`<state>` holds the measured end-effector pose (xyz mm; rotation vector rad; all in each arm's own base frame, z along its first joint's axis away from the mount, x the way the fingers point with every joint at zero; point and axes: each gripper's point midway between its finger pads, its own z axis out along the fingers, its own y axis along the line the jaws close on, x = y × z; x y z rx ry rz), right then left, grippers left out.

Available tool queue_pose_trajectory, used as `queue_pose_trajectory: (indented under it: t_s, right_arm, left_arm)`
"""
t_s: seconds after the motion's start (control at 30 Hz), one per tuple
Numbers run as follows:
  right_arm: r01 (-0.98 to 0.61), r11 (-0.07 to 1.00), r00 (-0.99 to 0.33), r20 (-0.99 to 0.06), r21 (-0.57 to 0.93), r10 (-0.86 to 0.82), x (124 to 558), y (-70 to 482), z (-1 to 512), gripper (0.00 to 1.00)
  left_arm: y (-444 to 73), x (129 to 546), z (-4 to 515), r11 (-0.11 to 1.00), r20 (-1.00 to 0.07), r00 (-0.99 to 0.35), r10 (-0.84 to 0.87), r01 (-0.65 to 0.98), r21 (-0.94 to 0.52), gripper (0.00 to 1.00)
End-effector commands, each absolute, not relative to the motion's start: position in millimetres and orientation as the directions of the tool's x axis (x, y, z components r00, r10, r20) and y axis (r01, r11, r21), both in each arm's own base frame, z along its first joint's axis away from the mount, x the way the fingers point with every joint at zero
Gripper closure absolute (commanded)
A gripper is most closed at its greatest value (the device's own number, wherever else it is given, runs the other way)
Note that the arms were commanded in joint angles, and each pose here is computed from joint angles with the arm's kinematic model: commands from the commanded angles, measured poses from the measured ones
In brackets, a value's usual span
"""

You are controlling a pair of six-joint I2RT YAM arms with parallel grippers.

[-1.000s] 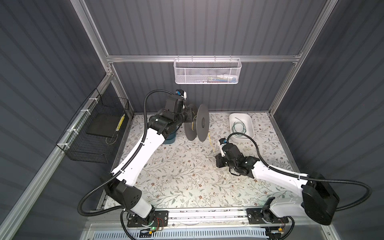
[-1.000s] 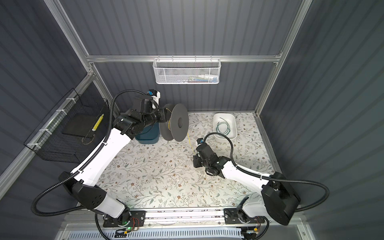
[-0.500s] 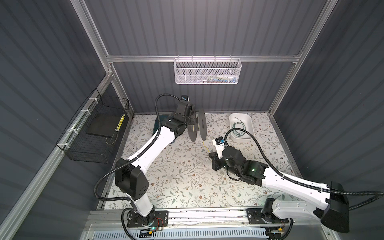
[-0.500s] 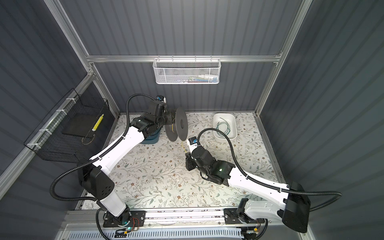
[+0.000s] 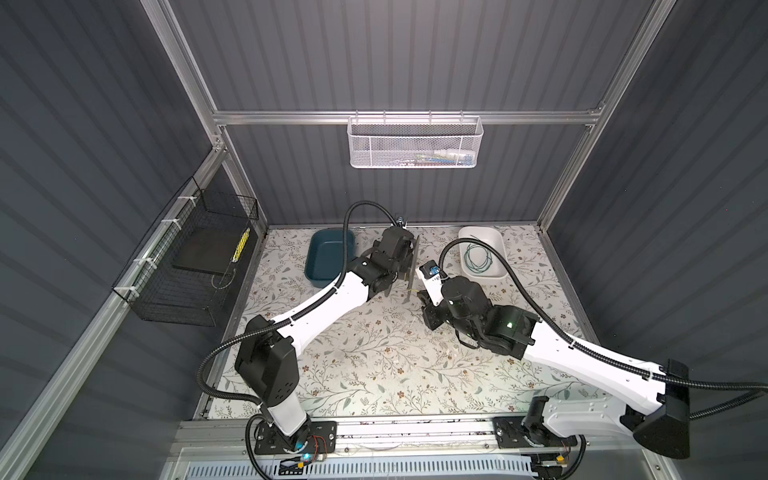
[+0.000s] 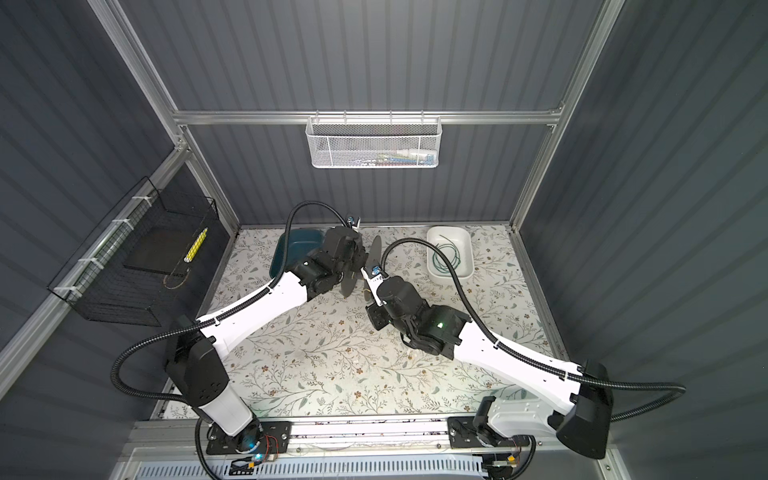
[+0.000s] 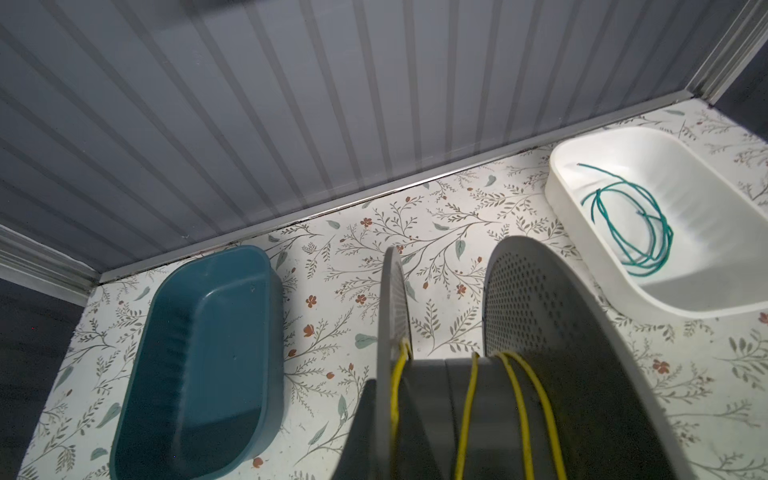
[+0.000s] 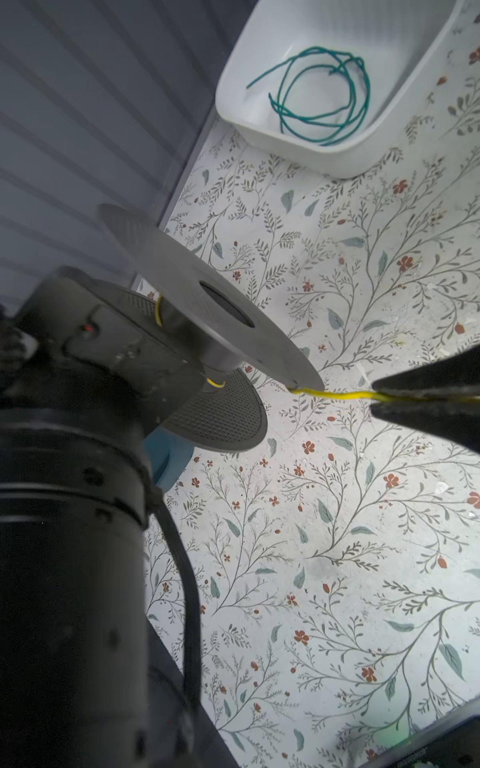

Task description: Wrap the cables

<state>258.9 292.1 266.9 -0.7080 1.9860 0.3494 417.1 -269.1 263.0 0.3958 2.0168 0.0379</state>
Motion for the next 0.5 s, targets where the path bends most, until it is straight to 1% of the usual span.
queue_pose_trajectory:
  t_s: [0.0, 0.23, 0.4, 0.47]
  right_arm:
    - [-0.646, 0.760, -0.231, -0.931, -0.071, -0.284, 260.2, 294.1, 329.7, 1.00]
    - [-0.624, 0.774, -0.198, -0.936, -0.109, -0.292, 274.9, 281.5, 346.5, 1.00]
    - [-0.625, 0.778, -0.203, -0.948, -0.065, -0.243, 285.9, 281.5, 353.8, 1.00]
    - [-0.632, 0.775, -0.209, -0.957, -0.024, -0.201, 288.7, 282.5, 357.1, 1.00]
  left_arm:
    - [-230.1, 420.9, 265.1, 0.900, -0.825, -0.359, 0.436, 0.171, 0.401, 1.00]
    - [-225.9, 396.6, 252.2, 0.839, -0.776, -0.325, 0.540, 0.283, 0.465, 1.00]
    - [-226.3, 385.0, 245.2, 0.821, -0.763, -0.321, 0.562, 0.331, 0.465, 1.00]
    - [-228.0, 383.0, 241.3, 0.818, -0.756, -0.333, 0.564, 0.350, 0.457, 1.00]
